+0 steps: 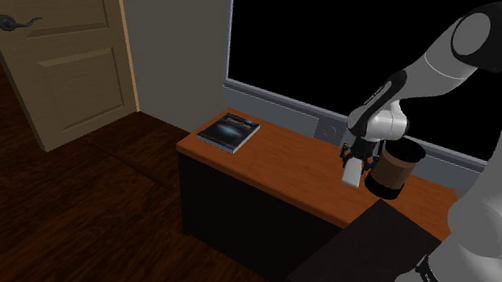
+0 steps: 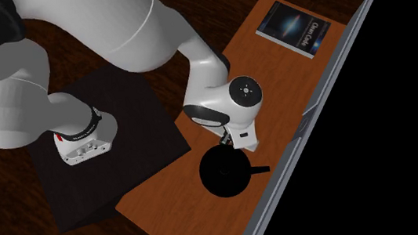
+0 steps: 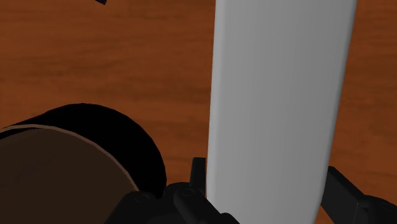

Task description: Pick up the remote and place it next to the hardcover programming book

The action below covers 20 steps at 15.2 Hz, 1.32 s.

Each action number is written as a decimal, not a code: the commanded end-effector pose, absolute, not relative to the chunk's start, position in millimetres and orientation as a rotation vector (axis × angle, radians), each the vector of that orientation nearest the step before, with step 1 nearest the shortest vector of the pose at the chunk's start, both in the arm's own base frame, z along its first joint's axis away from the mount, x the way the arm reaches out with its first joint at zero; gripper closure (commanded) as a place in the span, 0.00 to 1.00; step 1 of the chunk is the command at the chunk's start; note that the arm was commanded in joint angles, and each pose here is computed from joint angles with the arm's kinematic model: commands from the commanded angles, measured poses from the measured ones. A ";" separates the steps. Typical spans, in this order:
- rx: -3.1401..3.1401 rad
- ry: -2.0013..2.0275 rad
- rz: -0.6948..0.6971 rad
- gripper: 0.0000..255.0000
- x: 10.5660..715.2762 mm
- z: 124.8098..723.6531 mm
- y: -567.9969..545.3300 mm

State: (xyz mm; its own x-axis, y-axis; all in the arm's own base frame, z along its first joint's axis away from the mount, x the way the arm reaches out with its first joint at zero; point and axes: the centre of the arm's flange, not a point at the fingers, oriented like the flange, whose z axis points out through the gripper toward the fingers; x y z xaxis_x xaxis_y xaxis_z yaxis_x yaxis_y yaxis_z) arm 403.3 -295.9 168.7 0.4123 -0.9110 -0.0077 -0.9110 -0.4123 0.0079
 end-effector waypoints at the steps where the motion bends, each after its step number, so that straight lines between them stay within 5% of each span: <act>1: 2.638 -1.702 -0.017 1.00 403.4 179.8 -295.7; 6: 2.638 -1.702 -0.017 1.00 403.4 204.2 -295.7; 20: 2.638 -1.702 -0.017 1.00 576.7 205.2 -231.7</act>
